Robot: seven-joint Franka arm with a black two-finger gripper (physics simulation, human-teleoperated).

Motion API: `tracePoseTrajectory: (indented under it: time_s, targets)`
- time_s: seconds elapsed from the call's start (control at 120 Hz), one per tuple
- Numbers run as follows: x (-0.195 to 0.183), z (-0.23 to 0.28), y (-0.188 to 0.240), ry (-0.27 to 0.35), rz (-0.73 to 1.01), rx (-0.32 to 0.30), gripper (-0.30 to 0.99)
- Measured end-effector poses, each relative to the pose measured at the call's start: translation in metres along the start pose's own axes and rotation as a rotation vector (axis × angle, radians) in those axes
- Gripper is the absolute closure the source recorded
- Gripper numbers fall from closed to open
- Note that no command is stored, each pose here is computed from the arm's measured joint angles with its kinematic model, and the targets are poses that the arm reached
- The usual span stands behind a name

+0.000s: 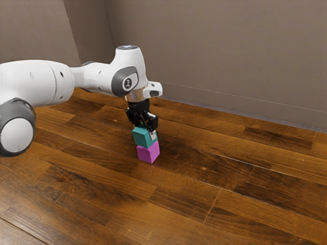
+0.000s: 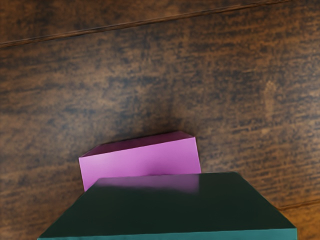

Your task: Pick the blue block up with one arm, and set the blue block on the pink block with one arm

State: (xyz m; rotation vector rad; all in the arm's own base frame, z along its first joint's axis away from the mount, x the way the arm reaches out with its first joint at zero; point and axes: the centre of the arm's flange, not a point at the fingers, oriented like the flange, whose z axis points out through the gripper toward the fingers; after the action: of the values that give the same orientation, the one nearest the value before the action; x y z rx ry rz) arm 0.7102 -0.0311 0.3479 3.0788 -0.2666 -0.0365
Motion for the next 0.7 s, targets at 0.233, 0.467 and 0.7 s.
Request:
tracePoseTrajectory:
  time_s: [0.233,0.467,0.7]
  targets:
    - [0.005,0.0004,0.0024,-0.002,0.023,-0.002,0.35]
    - [0.0052,0.0028,0.0023,-0.014,0.035,-0.003,0.35]
    - [0.0044,0.0052,0.0015,-0.022,0.043,-0.003,0.35]
